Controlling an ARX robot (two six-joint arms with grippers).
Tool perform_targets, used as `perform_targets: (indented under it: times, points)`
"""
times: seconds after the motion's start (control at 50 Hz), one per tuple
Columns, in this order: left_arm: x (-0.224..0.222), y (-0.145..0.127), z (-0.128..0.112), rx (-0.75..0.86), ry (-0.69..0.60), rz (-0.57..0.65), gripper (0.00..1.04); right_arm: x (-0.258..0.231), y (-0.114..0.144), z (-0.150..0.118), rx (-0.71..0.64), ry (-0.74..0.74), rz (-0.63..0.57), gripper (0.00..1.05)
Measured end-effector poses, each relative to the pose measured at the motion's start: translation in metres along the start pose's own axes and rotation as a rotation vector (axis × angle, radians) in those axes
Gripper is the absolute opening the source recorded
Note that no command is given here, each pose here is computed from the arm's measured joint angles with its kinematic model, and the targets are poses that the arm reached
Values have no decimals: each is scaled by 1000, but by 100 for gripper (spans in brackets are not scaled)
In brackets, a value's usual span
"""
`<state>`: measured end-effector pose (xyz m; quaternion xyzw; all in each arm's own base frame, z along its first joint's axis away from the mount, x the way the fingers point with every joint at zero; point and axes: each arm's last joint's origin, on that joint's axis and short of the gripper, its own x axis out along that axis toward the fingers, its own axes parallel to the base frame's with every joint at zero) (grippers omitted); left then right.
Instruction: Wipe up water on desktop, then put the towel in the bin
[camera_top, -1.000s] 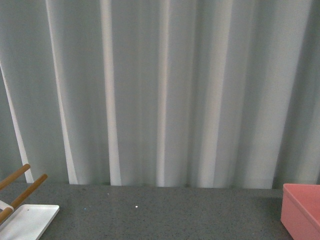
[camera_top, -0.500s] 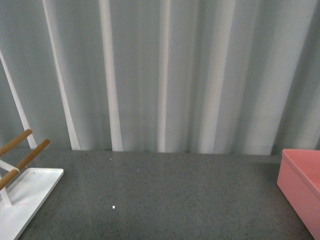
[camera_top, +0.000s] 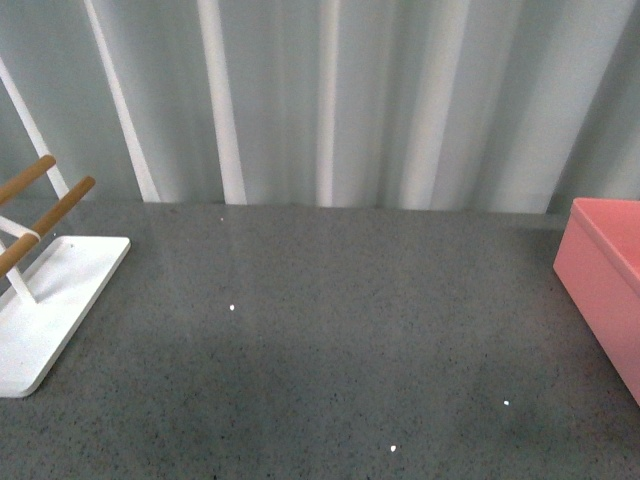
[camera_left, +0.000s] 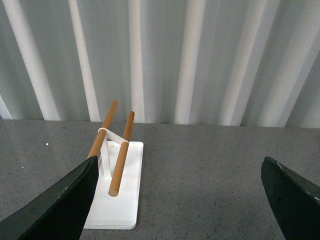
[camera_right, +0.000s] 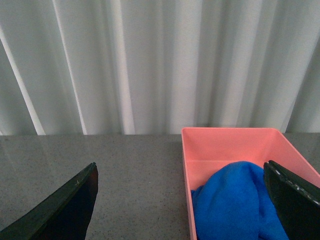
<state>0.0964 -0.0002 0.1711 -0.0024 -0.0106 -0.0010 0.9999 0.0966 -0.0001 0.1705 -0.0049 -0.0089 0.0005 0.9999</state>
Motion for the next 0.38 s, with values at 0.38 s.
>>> perform_targets:
  times: [0.38]
  points:
    - [0, 0, 0, 0, 0, 0, 98, 0, 0, 0, 0, 0, 0, 98]
